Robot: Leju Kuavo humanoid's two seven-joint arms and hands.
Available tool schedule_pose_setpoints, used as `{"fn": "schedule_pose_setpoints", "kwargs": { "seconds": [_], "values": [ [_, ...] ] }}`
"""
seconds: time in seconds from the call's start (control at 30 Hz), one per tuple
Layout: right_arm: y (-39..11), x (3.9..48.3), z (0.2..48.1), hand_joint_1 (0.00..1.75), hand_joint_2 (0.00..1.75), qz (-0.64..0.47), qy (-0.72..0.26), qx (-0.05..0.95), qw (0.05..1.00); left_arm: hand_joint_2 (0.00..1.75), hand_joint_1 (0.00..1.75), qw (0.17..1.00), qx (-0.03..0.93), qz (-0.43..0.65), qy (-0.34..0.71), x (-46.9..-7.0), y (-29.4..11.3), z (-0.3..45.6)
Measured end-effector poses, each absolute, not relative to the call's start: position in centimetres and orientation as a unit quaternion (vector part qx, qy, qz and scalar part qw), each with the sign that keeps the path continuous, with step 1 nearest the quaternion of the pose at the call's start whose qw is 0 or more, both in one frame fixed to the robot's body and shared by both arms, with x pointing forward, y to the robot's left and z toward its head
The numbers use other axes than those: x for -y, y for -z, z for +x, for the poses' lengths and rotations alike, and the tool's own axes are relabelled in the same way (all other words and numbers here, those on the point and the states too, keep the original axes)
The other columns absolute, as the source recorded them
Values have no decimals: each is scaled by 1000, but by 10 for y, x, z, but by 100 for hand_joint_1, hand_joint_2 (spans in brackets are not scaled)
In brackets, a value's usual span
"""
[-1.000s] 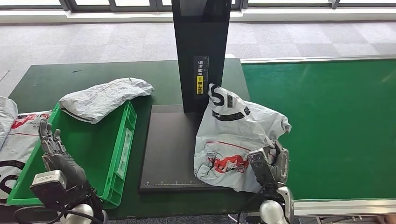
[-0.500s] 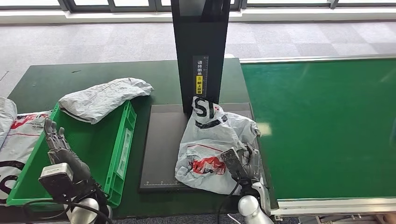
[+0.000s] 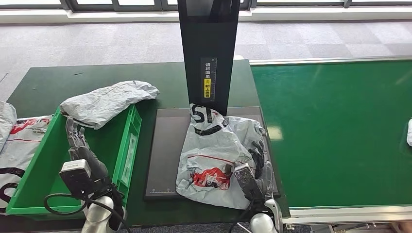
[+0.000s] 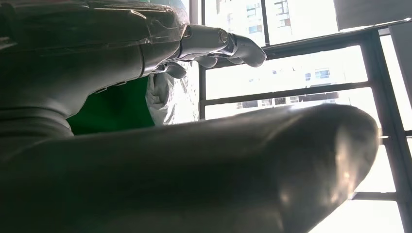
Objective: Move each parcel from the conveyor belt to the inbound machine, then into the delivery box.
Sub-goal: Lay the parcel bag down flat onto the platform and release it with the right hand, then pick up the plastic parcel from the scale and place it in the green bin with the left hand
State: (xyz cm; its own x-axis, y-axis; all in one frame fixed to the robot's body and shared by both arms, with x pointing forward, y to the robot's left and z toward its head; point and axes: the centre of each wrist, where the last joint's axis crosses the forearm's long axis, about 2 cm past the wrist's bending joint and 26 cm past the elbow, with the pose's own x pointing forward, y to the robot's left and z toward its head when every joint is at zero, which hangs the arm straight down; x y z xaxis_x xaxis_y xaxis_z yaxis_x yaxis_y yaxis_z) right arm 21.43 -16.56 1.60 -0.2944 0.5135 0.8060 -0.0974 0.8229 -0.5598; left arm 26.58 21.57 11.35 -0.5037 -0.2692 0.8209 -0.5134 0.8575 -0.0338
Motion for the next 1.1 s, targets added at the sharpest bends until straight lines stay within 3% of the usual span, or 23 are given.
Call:
{"fn": "schedule_pose_setpoints", "kwargs": {
  "seconds": [0.67,1.1],
  "values": [
    [-70,159,180,0,175,-114,-212,823,514,0,0,425,875,210,-98,-217,-118,263],
    [-93,160,182,0,175,-115,-193,843,489,0,0,415,888,189,-62,-214,-121,263]
  ]
}}
